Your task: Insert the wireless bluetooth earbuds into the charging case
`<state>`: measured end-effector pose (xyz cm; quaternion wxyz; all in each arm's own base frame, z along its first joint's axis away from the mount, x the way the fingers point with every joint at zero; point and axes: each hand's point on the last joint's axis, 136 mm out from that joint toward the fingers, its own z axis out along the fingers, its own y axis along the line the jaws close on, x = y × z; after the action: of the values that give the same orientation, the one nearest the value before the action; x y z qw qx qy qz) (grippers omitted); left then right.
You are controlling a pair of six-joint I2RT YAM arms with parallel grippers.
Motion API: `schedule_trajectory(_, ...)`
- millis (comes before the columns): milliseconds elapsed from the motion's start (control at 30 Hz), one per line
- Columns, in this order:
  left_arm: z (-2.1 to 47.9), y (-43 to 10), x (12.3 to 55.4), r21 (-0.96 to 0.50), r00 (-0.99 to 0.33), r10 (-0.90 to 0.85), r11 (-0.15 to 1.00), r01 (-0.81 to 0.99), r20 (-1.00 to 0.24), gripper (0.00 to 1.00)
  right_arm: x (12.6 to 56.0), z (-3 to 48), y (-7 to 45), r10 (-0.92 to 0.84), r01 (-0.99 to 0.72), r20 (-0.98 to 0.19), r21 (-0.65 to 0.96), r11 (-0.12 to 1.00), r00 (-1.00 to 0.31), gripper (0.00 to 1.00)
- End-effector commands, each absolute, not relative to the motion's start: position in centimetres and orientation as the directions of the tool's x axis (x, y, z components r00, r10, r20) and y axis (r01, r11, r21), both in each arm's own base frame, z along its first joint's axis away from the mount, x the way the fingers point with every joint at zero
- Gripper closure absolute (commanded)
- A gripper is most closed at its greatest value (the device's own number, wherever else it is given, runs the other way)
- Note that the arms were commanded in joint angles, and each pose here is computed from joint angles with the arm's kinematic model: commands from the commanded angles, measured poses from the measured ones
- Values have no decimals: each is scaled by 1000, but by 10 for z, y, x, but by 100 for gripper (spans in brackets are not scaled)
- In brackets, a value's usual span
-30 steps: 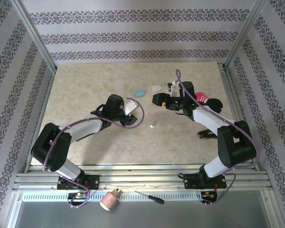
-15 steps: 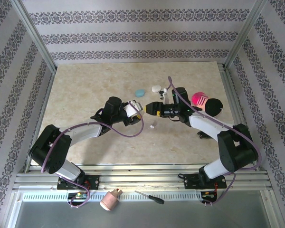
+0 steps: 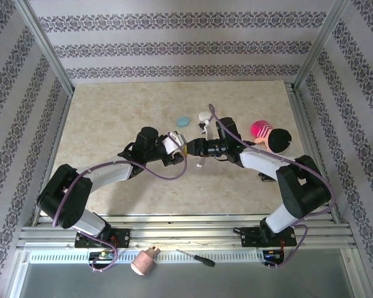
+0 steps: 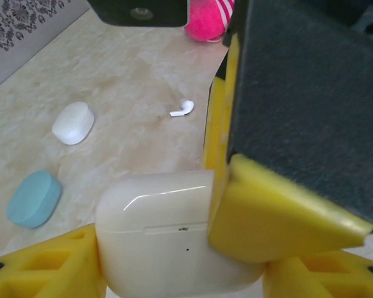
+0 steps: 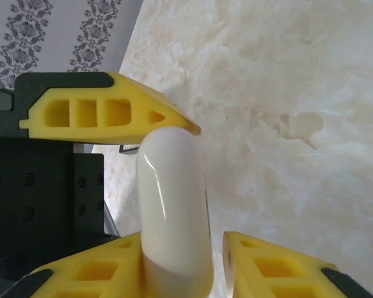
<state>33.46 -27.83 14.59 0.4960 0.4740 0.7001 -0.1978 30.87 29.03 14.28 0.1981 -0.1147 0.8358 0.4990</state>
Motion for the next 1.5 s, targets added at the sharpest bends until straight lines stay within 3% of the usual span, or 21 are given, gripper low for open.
schedule_trajectory(0, 177, -294, 317, 171, 3, 375, 416, 893, -927, 42, 316, 143, 289, 13, -420, -487, 767, 486, -873, 75)
schedule_trajectory(100, 178, -293, 315, 154, -12, 367, 420, 894, -930, 37, 314, 148, 288, 6, -441, -504, 761, 476, -864, 87)
schedule_trajectory(300, 182, -293, 309, 24, -132, 325, 435, 900, -937, 1, 305, 171, 279, -57, -565, -605, 699, 438, -794, 89)
schedule_trajectory(433, 193, -297, 296, -156, -265, 240, 394, 906, -934, 1, 290, 187, 263, -140, -682, -691, 622, 385, -710, 91)
schedule_trajectory(567, 210, -299, 279, -331, -387, 142, 306, 893, -911, 8, 260, 197, 253, -264, -813, -776, 499, 300, -573, 92)
schedule_trajectory(733, 214, -302, 255, -371, -400, 157, 185, 910, -903, 13, 238, 206, 251, -323, -861, -799, 451, 234, -507, 98)
schedule_trajectory(933, 214, -300, 233, -299, -309, 181, 81, 951, -933, 44, 210, 205, 259, -414, -903, -803, 398, 162, -429, 100)
schedule_trajectory(1067, 220, -302, 224, -259, -257, 157, 8, 966, -954, 58, 207, 207, 262, -424, -909, -805, 389, 150, -414, 100)
schedule_trajectory(1333, 208, -303, 207, -217, -201, 195, -64, 974, -960, 60, 201, 215, 265, -446, -918, -805, 375, 130, -392, 100)
schedule_trajectory(1467, 202, -304, 206, -207, -188, 224, -66, 976, -956, 67, 199, 214, 267, -475, -919, -790, 373, 128, -387, 100)
